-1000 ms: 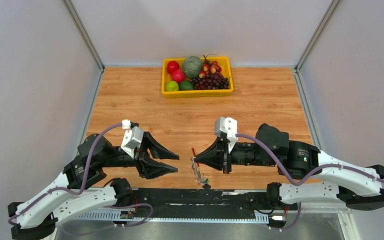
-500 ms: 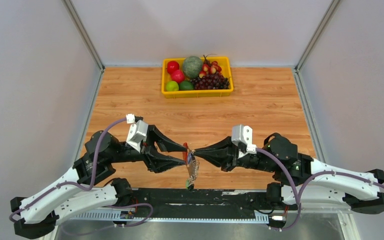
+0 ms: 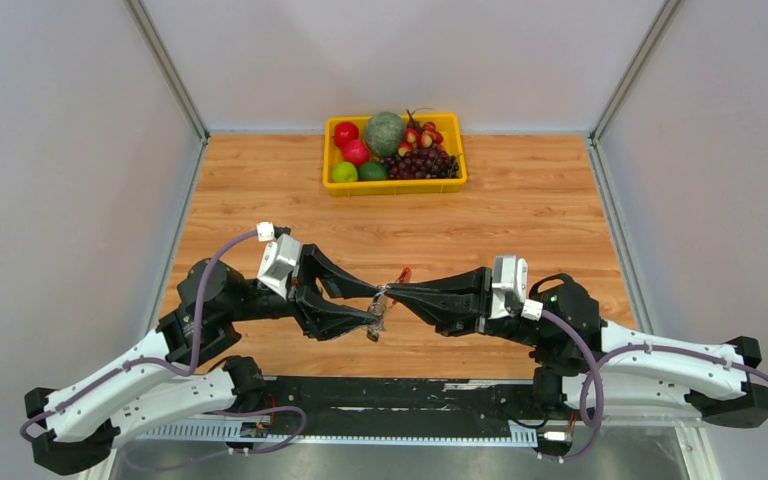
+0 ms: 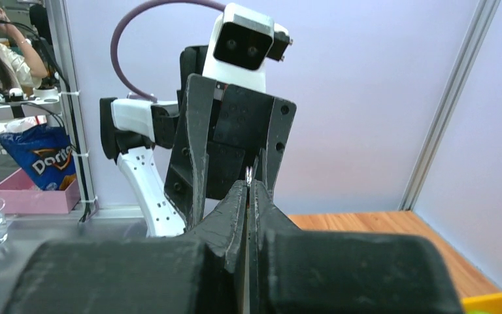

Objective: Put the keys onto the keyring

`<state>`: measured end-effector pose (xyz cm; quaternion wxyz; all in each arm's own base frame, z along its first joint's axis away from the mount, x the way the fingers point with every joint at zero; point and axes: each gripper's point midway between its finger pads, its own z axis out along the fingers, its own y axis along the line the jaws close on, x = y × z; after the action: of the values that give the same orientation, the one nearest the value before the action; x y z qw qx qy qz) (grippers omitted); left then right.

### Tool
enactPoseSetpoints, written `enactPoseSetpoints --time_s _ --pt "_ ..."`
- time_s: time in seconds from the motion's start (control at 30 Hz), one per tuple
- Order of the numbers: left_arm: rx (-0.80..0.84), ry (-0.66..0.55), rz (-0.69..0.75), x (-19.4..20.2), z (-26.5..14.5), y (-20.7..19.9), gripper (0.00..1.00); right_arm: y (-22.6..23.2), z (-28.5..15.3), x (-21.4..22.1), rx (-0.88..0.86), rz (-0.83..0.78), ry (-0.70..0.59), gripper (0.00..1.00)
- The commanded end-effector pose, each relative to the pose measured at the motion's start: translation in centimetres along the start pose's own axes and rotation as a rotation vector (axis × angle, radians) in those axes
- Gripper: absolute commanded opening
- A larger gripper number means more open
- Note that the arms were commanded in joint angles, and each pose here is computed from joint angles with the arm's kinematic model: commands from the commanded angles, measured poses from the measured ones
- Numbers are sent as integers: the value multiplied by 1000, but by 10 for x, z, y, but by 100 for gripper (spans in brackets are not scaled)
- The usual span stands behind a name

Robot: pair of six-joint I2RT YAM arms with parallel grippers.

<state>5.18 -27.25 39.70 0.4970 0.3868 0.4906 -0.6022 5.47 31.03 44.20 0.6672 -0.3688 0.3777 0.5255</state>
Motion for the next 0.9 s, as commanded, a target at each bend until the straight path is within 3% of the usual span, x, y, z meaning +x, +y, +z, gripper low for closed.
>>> enactPoseSetpoints --time_s 0.0,0.27,0.53,0.67,0.77,0.87 --pt "21 -50 15 -12 3 -3 54 -1 7 -35 -6 -29 -142 0" --pt "34 -43 7 -9 7 -3 54 -7 7 -26 32 -43 -125 0" --pt "-50 -22 24 -4 -5 6 55 -49 2 -6 264 -53 -7 0" --pt "-192 -37 43 -5 -19 26 56 -64 -2 14 363 -48 69 0" --pt "-441 -52 41 -6 -39 64 58 -78 -10 39 454 -57 144 0" --pt "-553 -81 46 -4 -56 80 61 -88 -15 72 522 -72 228 0"
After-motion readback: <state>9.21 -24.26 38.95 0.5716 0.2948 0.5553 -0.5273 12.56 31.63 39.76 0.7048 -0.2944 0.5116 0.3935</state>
